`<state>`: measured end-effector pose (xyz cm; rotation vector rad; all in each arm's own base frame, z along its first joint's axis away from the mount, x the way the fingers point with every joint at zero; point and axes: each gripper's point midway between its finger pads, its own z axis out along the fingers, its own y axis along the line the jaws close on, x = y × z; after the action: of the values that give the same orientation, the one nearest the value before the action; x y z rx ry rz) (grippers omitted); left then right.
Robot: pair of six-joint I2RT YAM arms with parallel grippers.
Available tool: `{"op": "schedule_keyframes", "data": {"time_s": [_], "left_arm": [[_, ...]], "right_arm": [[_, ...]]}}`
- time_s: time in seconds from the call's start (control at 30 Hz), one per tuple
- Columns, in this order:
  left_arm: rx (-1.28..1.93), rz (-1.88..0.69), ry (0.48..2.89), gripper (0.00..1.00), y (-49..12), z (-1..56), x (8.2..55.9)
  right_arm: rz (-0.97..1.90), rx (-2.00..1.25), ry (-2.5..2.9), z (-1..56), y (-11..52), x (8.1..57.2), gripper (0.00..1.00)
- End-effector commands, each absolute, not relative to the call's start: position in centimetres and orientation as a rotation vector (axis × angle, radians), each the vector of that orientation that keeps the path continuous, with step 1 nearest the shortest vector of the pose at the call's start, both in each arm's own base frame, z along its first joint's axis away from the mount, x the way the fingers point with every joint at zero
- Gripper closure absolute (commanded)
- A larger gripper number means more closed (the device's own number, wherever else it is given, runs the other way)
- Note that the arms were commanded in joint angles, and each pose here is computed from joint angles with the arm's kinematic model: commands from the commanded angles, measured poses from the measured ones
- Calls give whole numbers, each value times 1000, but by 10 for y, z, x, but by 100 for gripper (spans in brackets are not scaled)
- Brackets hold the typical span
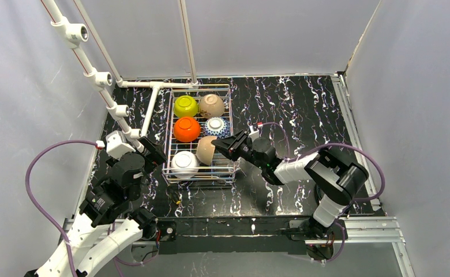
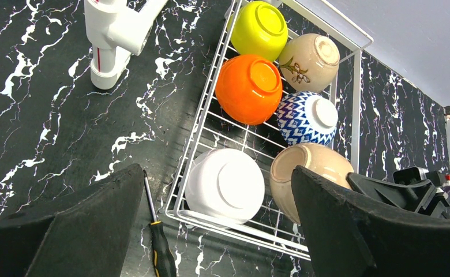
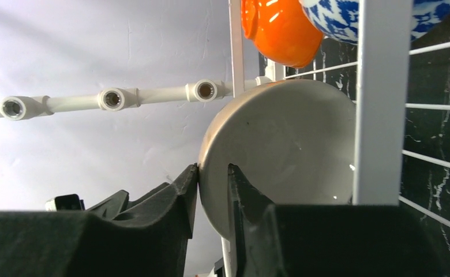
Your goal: Load the bowls into the dish rack
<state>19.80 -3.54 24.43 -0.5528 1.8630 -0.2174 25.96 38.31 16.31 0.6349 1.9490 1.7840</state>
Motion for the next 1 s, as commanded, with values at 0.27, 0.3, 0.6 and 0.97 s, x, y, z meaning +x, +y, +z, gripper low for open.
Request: {"op": "schedule_keyframes", "data": {"time_s": [0.27,0.3,0.6,0.97], "left_arm": [[-557,-186,1859,2,-32,243,200],[-558,-187,1858,2,-32,243,200],[-555,-188,1860,2,-33,243,200],[-552,-187,1859,2,-34,244,201]], "right_arm": [[1467,623,2119,123,358,255,59],[1447,618,2126,123,357,255,60],[1316,614,2204,111,344,251,63],[1288,493,2242,96,339,239,85]]}}
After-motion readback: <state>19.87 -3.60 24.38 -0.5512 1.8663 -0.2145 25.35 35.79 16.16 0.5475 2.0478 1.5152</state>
